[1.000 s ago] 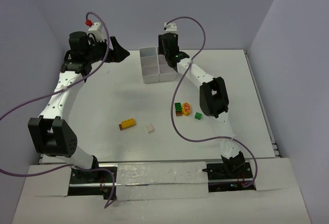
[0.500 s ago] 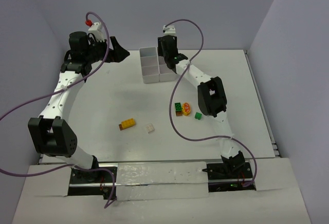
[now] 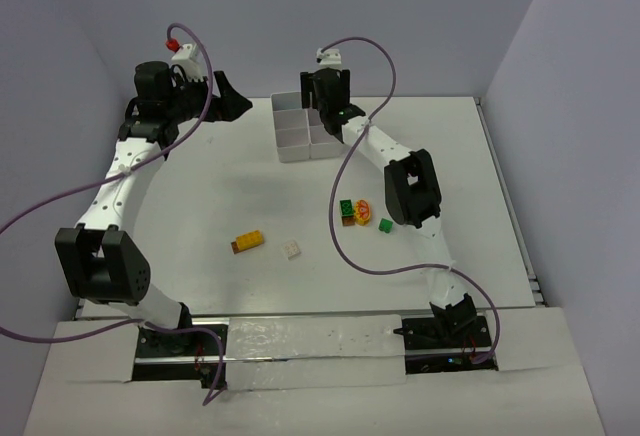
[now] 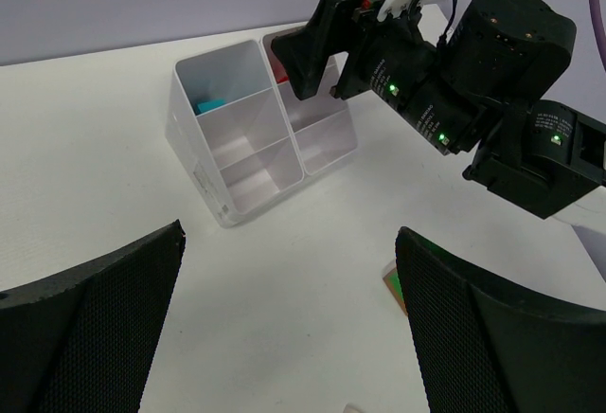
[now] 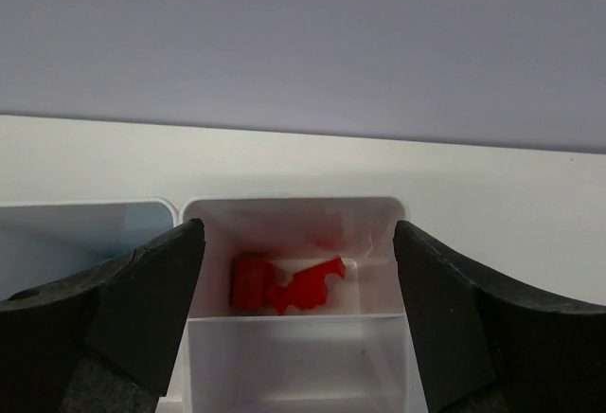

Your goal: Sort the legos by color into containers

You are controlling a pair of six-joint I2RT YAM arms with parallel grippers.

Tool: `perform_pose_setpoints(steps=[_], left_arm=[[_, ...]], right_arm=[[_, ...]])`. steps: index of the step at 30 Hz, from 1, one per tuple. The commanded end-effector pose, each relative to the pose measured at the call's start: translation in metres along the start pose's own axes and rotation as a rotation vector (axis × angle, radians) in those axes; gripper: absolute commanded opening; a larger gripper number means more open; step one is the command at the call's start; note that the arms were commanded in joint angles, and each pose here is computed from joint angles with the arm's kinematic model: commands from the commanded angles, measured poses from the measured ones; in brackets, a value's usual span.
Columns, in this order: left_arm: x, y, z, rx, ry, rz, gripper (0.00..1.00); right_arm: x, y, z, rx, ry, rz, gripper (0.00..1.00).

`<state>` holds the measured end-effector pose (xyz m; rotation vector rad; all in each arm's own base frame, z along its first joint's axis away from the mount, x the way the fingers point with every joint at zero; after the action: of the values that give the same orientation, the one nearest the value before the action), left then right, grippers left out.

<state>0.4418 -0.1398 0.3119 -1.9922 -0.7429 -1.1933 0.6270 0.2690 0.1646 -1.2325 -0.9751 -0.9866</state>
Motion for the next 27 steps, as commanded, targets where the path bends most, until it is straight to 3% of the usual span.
perform_pose_setpoints(steps=[1,8,14,21,25,27], left_arm=[[0.026,-0.003,-0.008,-0.027,0.030,-0.062,0.99],[0.025,-0.019,-0.020,-0.062,0.061,-0.083,0.99],[0.014,-0.030,-0.031,-0.124,0.089,-0.057,0.99],[0.007,-0.034,-0.032,-0.126,0.106,-0.048,0.99],[-0.001,-0.032,-0.028,-0.120,0.099,-0.014,0.99],[-0.007,-0.031,-0.026,-0.119,0.097,0.012,0.99]], right_arm=[[0.056,-0.029,0.012,0.046,0.035,-0.097,0.88],[0.107,-0.095,0.027,0.174,0.044,-0.167,0.90],[0.128,-0.148,0.016,0.253,0.006,-0.135,0.94],[0.089,-0.202,-0.026,0.378,-0.167,0.042,0.96],[0.050,-0.242,-0.060,0.472,-0.321,0.159,0.88],[0.010,-0.267,-0.083,0.494,-0.442,0.283,0.85]])
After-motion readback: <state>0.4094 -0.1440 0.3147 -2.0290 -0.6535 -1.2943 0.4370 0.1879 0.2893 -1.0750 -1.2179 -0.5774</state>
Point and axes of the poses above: each gripper's point midway between its finger pads, its own y axis out along the fingers, its own z axis along the line the jaws close on, x = y × z, the point moved 1 cm from there along -y, back along the fingers, and after that the axes turned 4 degrees about y, right-handed, at the moved point
